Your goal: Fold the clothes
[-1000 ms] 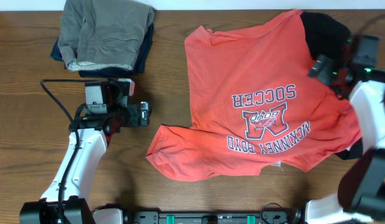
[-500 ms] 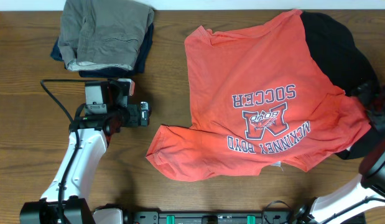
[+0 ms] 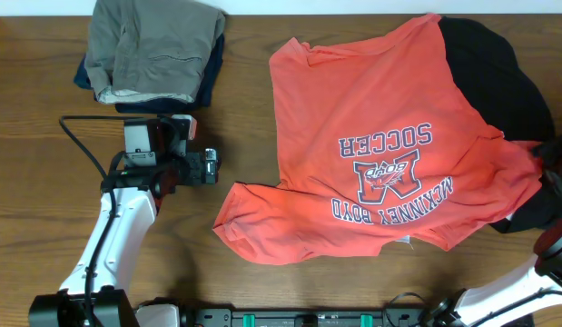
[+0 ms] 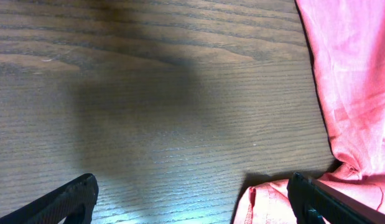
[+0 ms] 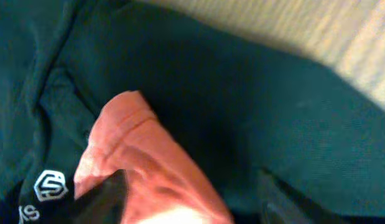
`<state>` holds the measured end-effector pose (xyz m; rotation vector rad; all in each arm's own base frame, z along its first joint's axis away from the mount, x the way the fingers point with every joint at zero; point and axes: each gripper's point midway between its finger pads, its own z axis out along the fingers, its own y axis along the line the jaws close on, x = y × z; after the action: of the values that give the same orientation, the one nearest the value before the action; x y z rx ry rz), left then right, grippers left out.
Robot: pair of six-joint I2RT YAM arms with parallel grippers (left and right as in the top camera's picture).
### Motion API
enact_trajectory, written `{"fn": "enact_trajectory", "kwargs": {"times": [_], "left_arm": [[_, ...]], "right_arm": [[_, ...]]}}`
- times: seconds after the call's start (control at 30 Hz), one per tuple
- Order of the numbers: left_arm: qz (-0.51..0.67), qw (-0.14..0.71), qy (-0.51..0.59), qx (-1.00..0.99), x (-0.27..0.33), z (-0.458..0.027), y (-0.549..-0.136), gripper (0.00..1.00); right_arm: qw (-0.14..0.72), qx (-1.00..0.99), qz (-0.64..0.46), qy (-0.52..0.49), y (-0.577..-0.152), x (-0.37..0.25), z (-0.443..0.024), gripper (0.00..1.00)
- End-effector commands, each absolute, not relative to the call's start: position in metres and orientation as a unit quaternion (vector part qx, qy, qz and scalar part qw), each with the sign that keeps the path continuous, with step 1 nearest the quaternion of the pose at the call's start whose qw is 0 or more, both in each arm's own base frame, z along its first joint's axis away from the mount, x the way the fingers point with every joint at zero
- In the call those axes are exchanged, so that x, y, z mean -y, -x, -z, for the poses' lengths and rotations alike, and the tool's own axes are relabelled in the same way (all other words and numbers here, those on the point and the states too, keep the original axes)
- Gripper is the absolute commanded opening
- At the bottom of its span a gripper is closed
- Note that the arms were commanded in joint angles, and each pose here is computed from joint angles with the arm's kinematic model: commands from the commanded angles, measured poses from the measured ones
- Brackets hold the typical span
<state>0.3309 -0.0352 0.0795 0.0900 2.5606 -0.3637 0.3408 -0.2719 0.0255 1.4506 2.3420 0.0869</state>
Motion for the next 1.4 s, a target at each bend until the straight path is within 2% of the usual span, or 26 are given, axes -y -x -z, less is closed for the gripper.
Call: {"fn": "enact_trajectory", "kwargs": {"times": [0.0,0.27,0.3,0.5,0.9,1.03,1.13,1.27,1.3,1.33,1.37], "left_arm": [[0.139,0.28,-0.032,-0.949,0.037,-0.085,-0.336,0.98],[0.139,0.28,-0.032,-0.949,0.037,-0.086,-0.336,0.98],[0.139,0.28,-0.032,-0.949,0.037,-0.086,-0.336,0.98],[0.139,0.282,-0.032,-0.949,0.037,-0.086,-0.337,0.98],[0.139,0.283,-0.033,-0.948,0.037,-0.086,-0.337,0.98],[0.139,0.283,-0.033,-0.948,0.037,-0.086,-0.337,0.98],[0.139,0.283,-0.033,-0.948,0.037,-0.086,-0.337,0.98],[0.139,0.283,-0.033,-0.948,0.037,-0.086,-0.337,0.98],[0.139,0.283,-0.033,-0.948,0.037,-0.086,-0.337,0.98],[0.139,0.283,-0.033,-0.948,0.037,-0.086,-0.337,0.98],[0.139,0.283,-0.033,-0.948,0.037,-0.086,-0.337,0.98]], "right_arm": [[0.168,-0.853,-0.047,-0.492,-0.345,0.249,-0.004,0.5],[0.173,-0.865,-0.046,-0.469,-0.349,0.247,0.003,0.02],[0.175,-0.865,-0.049,-0.468,-0.351,0.246,0.002,0.01],[0.208,-0.862,-0.082,-0.454,-0.364,0.239,-0.024,0.01],[0.307,-0.873,-0.089,-0.369,-0.384,0.196,-0.131,0.02],[0.305,-0.882,-0.087,-0.349,-0.392,0.178,-0.133,0.04],[0.296,-0.888,-0.074,-0.345,-0.393,0.173,-0.128,0.14],[0.289,-0.89,-0.068,-0.346,-0.39,0.172,-0.125,0.17],[0.288,-0.89,-0.068,-0.346,-0.39,0.172,-0.125,0.17],[0.286,-0.891,-0.068,-0.346,-0.389,0.172,-0.125,0.13],[0.284,-0.892,-0.068,-0.346,-0.389,0.171,-0.124,0.01]]}}
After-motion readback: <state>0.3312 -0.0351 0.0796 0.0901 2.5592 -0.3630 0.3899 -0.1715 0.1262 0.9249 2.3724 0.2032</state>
